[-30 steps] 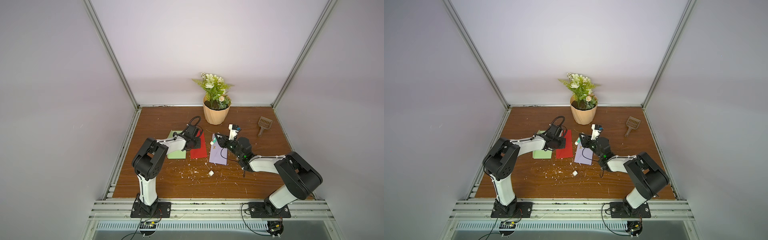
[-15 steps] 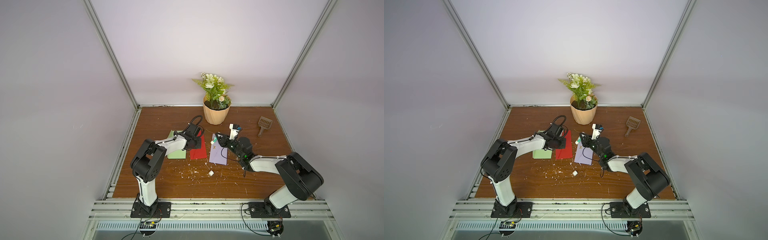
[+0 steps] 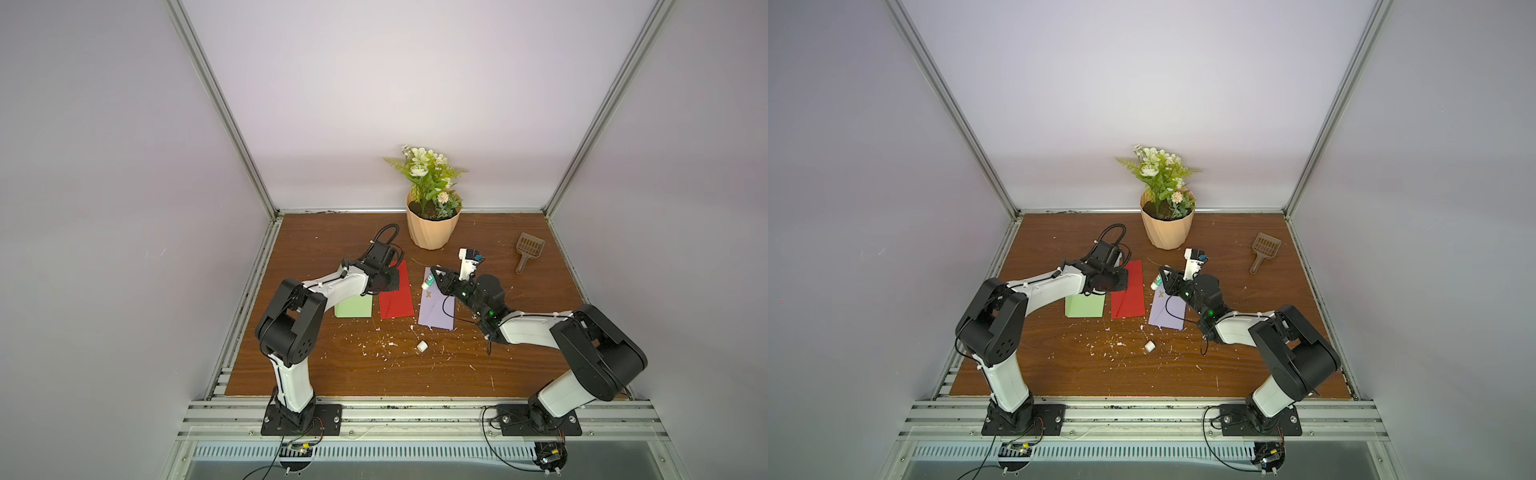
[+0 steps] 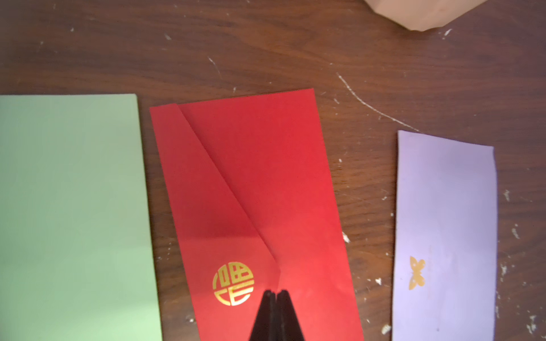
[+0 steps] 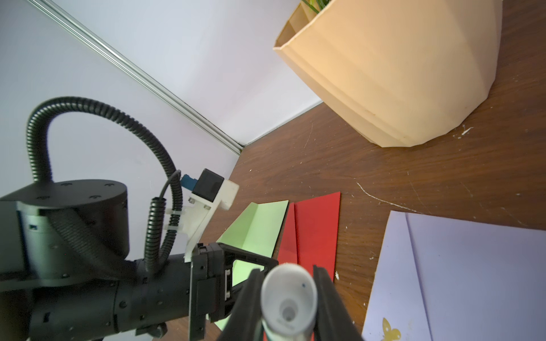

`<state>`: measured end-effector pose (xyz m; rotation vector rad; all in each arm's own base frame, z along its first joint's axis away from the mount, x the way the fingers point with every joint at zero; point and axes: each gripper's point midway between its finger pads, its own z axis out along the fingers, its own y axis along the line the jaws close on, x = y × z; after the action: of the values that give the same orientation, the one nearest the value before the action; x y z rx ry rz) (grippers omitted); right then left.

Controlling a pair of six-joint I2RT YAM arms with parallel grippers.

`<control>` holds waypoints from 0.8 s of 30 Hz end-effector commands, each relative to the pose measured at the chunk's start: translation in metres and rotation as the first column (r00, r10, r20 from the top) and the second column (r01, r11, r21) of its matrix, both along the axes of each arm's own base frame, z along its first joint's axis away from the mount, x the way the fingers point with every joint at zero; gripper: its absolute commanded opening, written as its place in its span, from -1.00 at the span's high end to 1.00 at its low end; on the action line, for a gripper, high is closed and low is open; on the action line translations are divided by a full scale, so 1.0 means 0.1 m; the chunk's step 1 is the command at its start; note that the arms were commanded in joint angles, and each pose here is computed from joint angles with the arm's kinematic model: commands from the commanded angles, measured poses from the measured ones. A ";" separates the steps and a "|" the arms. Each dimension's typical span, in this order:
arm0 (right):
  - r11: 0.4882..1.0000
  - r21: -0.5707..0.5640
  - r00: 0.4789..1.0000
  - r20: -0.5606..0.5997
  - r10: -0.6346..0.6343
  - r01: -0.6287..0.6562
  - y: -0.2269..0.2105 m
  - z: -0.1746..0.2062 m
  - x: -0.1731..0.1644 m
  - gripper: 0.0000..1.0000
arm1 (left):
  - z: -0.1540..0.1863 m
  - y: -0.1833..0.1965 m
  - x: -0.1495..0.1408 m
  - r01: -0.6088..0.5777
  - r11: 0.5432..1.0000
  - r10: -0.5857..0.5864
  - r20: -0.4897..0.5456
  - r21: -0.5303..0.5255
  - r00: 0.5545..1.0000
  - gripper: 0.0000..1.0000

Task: Seal the envelope with a glue stick
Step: Seal the envelope at the center of the board.

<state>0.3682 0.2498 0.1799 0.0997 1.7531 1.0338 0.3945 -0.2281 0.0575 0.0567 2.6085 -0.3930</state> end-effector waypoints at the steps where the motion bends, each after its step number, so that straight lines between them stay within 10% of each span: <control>1: 0.999 0.046 0.997 0.072 -0.001 -0.002 -0.03 0.28 -0.01 1.00 | -0.15 0.03 0.02 -0.024 1.000 0.024 -0.022 0.007 0.999 0.99; 24: 0.999 0.051 0.997 0.072 0.005 -0.009 -0.04 0.32 0.02 1.00 | -0.85 0.08 -0.29 0.019 0.996 -0.004 -0.164 0.088 0.986 0.99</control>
<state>0.3719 0.2436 0.1791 0.1122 1.7526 1.0238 0.4057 -0.2383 0.0282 0.0587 2.5997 -0.4062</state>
